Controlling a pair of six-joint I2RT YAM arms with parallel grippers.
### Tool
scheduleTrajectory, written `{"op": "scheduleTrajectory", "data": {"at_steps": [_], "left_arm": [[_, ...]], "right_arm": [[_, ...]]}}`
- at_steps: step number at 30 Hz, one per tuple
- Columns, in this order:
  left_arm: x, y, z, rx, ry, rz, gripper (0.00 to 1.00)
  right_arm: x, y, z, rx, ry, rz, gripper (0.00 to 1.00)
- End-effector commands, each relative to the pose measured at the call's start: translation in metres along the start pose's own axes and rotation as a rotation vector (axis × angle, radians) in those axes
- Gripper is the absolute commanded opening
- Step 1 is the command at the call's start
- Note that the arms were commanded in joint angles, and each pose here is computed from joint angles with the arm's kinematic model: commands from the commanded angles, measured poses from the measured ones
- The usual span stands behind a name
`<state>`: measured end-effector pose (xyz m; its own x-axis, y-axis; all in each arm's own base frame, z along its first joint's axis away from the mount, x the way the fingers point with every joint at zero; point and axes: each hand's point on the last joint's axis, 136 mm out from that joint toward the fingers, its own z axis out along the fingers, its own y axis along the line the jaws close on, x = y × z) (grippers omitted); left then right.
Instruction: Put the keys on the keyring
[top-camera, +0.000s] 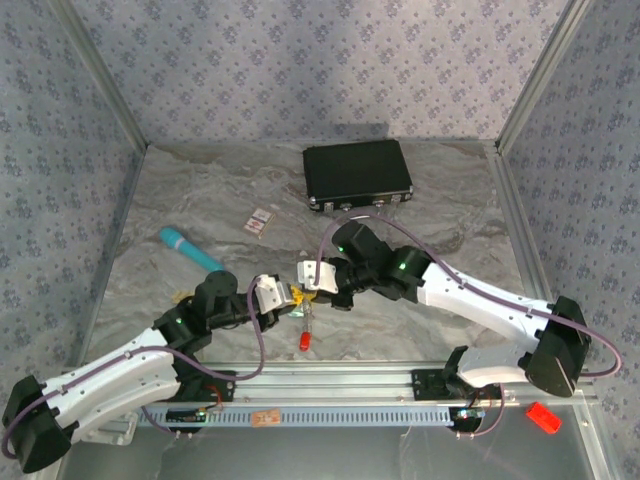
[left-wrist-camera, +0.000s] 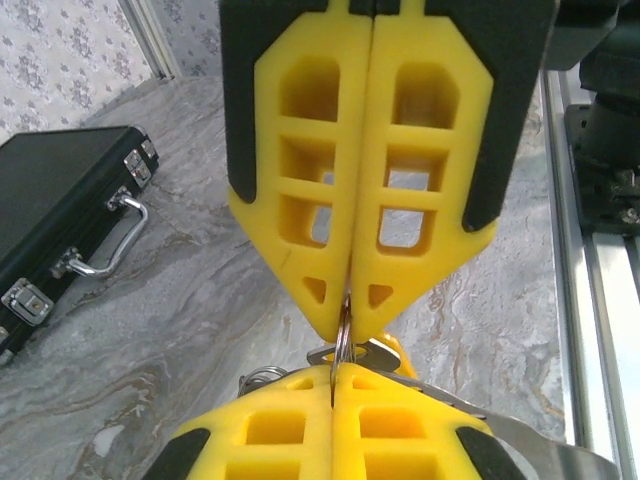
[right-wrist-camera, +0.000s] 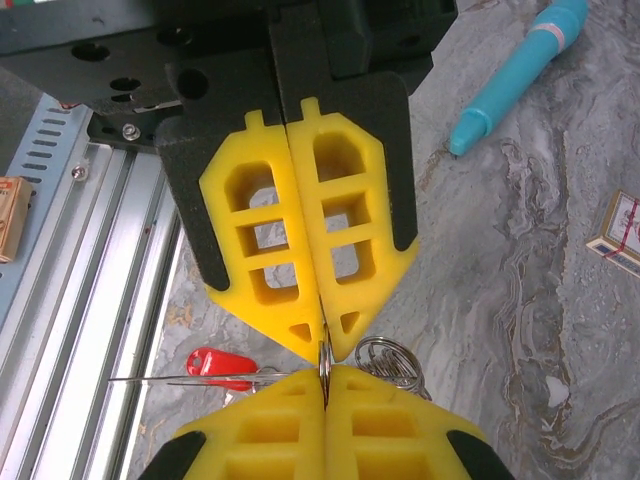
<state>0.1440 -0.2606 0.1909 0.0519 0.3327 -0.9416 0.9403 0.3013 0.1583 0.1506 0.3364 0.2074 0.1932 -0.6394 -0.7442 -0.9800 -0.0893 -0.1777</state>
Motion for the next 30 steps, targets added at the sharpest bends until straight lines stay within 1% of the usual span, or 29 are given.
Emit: {"op": "scheduleTrajectory", "data": {"at_steps": [1, 2, 4, 5, 8, 11, 19, 23, 25, 28, 30], "left_arm": [[-0.015, 0.0, -0.003, 0.007, -0.035, 0.029, 0.0], [-0.017, 0.0, -0.003, 0.004, -0.048, 0.031, 0.0], [-0.02, 0.0, -0.003, -0.004, -0.085, 0.03, 0.0], [-0.022, 0.0, -0.004, -0.003, -0.115, 0.029, 0.0], [-0.026, -0.002, -0.004, 0.002, -0.164, 0.023, 0.0], [-0.025, -0.003, -0.004, 0.005, -0.164, 0.021, 0.0], [-0.026, -0.004, -0.006, 0.002, -0.173, 0.023, 0.0], [-0.026, -0.004, -0.007, 0.002, -0.177, 0.026, 0.0], [-0.026, -0.004, -0.006, 0.003, -0.177, 0.024, 0.0], [-0.026, -0.004, -0.006, 0.002, -0.181, 0.029, 0.0], [-0.028, -0.004, -0.007, 0.002, -0.187, 0.034, 0.0]], "right_arm": [[-0.013, 0.001, -0.012, 0.006, -0.087, 0.023, 0.15], [-0.011, -0.002, -0.014, 0.021, -0.103, 0.042, 0.23], [-0.005, -0.007, -0.017, 0.047, -0.142, 0.087, 0.32], [-0.003, -0.01, -0.017, 0.055, -0.17, 0.115, 0.35], [0.003, -0.011, -0.015, 0.049, -0.202, 0.161, 0.36], [0.007, -0.01, -0.011, 0.039, -0.204, 0.176, 0.36], [0.007, -0.008, -0.007, 0.013, -0.203, 0.182, 0.26], [0.01, -0.006, -0.006, -0.004, -0.187, 0.18, 0.16], [0.01, -0.004, -0.007, -0.012, -0.184, 0.177, 0.14], [0.011, -0.003, -0.007, -0.019, -0.184, 0.173, 0.07], [0.014, -0.003, -0.005, -0.02, -0.17, 0.181, 0.05]]}}
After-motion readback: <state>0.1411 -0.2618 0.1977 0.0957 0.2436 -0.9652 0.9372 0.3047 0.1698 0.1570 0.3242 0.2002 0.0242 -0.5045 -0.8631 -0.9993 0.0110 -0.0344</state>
